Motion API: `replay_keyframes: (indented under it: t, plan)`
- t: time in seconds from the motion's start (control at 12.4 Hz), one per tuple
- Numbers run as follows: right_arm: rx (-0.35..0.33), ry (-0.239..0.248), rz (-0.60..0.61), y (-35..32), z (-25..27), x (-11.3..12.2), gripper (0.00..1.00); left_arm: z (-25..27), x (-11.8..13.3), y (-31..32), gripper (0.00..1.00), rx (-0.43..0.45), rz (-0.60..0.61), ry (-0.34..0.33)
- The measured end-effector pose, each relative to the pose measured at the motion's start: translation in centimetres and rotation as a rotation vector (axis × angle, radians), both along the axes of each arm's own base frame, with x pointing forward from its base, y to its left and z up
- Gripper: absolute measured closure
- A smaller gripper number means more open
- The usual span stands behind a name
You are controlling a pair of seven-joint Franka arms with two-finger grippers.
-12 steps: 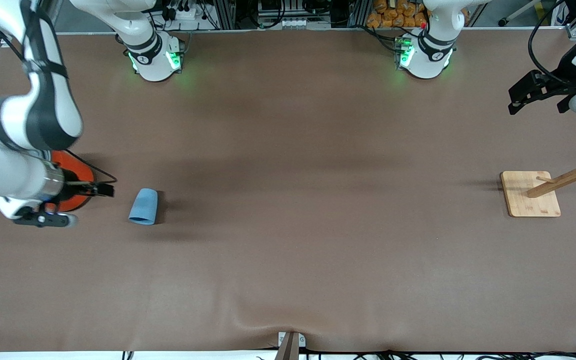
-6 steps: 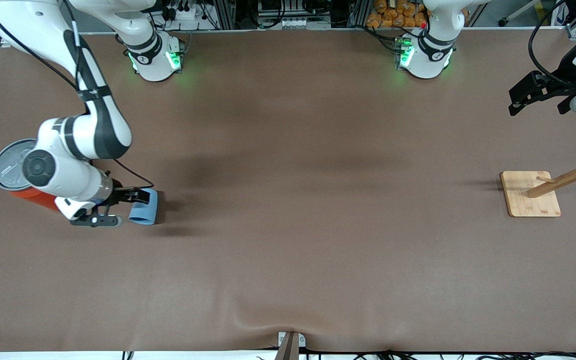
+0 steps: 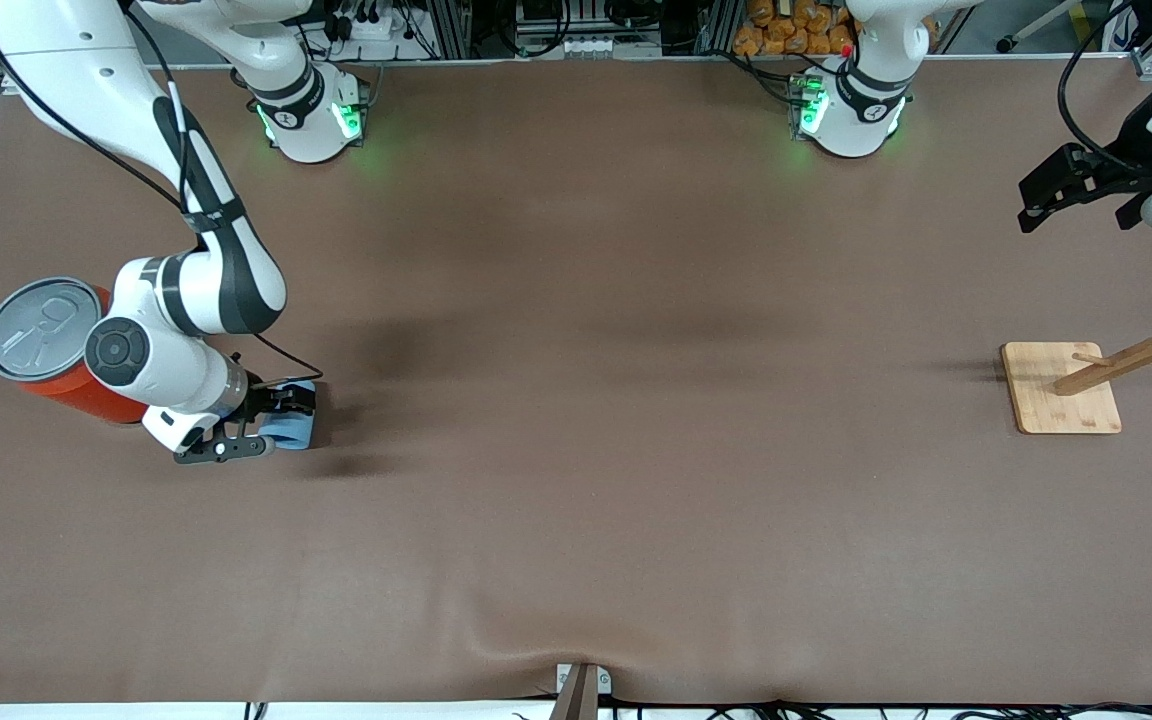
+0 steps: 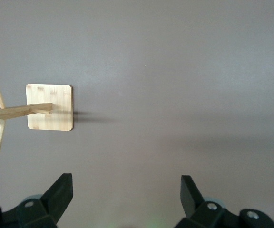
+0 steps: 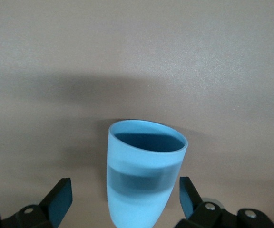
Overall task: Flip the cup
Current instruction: 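Close the right gripper around the blue cup's base, then lift the cup with the right gripper while the left gripper approaches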
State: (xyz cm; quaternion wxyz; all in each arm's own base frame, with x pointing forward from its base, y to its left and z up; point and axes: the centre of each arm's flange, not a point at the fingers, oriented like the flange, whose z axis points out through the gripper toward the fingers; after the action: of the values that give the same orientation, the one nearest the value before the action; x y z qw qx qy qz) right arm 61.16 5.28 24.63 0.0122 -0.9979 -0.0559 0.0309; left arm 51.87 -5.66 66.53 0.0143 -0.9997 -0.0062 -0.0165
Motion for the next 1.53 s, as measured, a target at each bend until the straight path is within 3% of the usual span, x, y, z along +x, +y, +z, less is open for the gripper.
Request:
replay_keyframes:
  t: [0.48, 0.89, 1.05, 1.13, 1.53]
  plan:
    - [-0.005, 0.024, -0.028, -1.9, -2.1, -1.0, 0.00, 0.0, 0.0, -0.1, 0.00, 0.000, -0.001, -0.002]
    - [-0.005, 0.016, -0.037, -2.1, -4.1, -1.3, 0.00, 0.2, 0.0, -0.2, 0.00, -0.001, -0.003, -0.008]
    - [-0.005, 0.018, -0.050, -1.9, -4.8, -1.4, 0.07, 0.2, 0.1, -0.2, 0.00, -0.001, -0.003, -0.011]
    - [-0.006, 0.020, -0.059, -1.8, -4.7, -1.4, 0.19, 0.2, 0.1, -0.2, 0.00, -0.001, -0.003, -0.013]
    - [0.025, 0.085, 0.032, 4.3, -1.0, 0.0, 0.20, 0.3, 0.1, -0.2, 0.00, -0.001, -0.005, -0.018]
